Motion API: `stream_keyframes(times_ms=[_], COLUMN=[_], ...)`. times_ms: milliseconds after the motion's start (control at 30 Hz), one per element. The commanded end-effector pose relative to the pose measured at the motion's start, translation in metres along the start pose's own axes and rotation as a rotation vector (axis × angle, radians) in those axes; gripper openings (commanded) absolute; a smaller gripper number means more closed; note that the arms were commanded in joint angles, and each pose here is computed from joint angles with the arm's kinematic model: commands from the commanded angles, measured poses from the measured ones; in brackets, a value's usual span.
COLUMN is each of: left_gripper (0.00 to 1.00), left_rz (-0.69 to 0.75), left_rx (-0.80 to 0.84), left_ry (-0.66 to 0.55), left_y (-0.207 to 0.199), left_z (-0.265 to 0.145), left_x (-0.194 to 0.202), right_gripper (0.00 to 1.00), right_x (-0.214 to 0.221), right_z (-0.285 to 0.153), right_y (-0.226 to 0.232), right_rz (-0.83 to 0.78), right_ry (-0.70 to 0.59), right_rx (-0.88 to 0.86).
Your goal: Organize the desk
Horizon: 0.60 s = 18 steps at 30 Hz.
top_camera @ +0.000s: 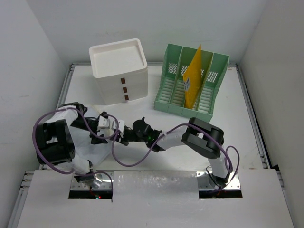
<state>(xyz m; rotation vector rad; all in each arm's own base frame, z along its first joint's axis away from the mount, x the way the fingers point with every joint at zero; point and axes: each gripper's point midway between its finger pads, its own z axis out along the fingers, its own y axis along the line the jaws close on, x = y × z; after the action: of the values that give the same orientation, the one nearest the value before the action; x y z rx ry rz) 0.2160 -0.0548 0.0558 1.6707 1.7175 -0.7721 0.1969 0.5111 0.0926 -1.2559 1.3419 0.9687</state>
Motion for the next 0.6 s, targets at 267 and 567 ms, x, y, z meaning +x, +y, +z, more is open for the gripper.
stream_keyframes(times_ms=[267,567], left_gripper=[0.32,0.00], left_rz=[0.390,0.260], left_rx=[0.151,0.072], left_ry=[-0.069,-0.097], left_y=[-0.019,0.003], left_z=[0.010,0.001], left_x=[-0.016,-0.035], right_gripper=[0.00,0.00], right_x=[-0.074,-0.076], right_z=[-0.013,-0.028], right_y=[0.017,-0.004], right_rz=[-0.113,-0.095], right_ry=[-0.198,-0.202], right_rx=[-0.063,0.080])
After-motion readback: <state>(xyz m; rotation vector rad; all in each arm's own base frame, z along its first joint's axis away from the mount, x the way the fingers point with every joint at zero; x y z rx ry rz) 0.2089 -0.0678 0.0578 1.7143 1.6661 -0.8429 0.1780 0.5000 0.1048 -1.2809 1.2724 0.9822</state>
